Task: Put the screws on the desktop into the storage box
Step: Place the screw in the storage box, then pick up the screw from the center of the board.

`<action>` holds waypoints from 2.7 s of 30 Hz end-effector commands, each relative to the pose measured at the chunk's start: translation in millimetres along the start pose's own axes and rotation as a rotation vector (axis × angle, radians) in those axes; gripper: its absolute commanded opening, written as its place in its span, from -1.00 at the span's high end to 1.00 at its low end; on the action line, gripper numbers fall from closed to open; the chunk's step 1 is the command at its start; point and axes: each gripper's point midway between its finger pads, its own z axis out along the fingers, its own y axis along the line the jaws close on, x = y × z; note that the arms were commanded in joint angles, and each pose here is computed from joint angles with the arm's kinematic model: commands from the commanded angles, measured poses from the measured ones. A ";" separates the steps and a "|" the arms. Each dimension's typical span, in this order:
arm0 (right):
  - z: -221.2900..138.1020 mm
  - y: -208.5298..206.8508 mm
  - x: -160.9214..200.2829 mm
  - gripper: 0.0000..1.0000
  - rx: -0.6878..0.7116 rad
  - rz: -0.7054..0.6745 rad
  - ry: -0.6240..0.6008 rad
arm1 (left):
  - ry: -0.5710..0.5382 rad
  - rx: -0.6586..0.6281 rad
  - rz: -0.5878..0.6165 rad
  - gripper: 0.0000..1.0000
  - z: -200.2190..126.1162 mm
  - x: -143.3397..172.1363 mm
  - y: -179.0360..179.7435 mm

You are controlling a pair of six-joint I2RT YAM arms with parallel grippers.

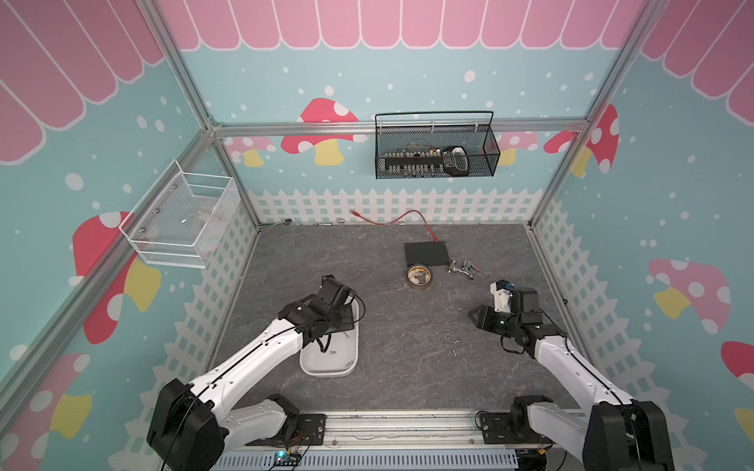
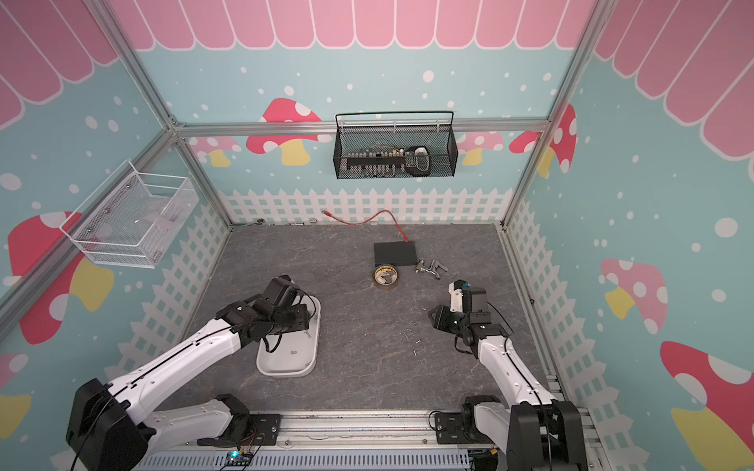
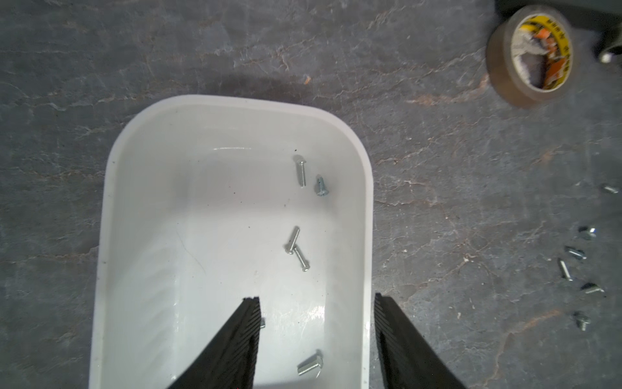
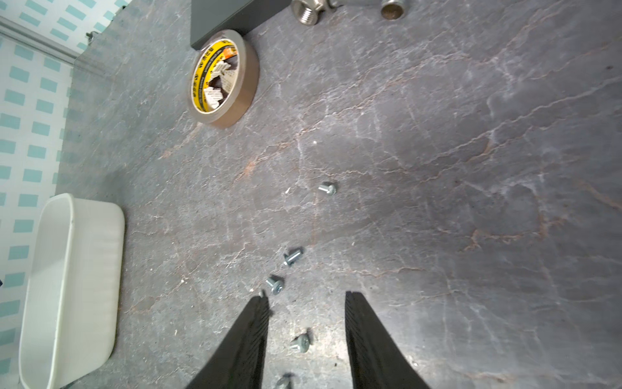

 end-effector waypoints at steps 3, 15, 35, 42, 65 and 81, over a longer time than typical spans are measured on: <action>-1.8 18.6 25.6 0.11 0.035 -0.050 0.090 | -0.091 0.148 0.015 -0.17 -20.4 -10.7 -18.5; 15.2 26.2 90.1 0.15 0.104 -0.129 0.270 | -0.074 0.175 0.027 -0.17 -17.4 -7.3 -23.5; 33.5 6.2 126.4 0.43 0.331 -0.256 0.381 | -0.073 0.176 0.033 -0.17 -16.9 -5.5 -25.0; 37.0 3.1 131.0 0.56 0.381 -0.288 0.402 | -0.074 0.171 0.034 -0.17 -16.6 -4.9 -24.6; 25.0 5.3 141.8 0.39 0.398 -0.283 0.442 | -0.074 0.176 0.042 -0.17 -17.2 -3.2 -26.9; 25.4 1.8 149.3 0.67 0.437 -0.308 0.473 | -0.073 0.176 0.049 -0.17 -17.5 -1.3 -28.5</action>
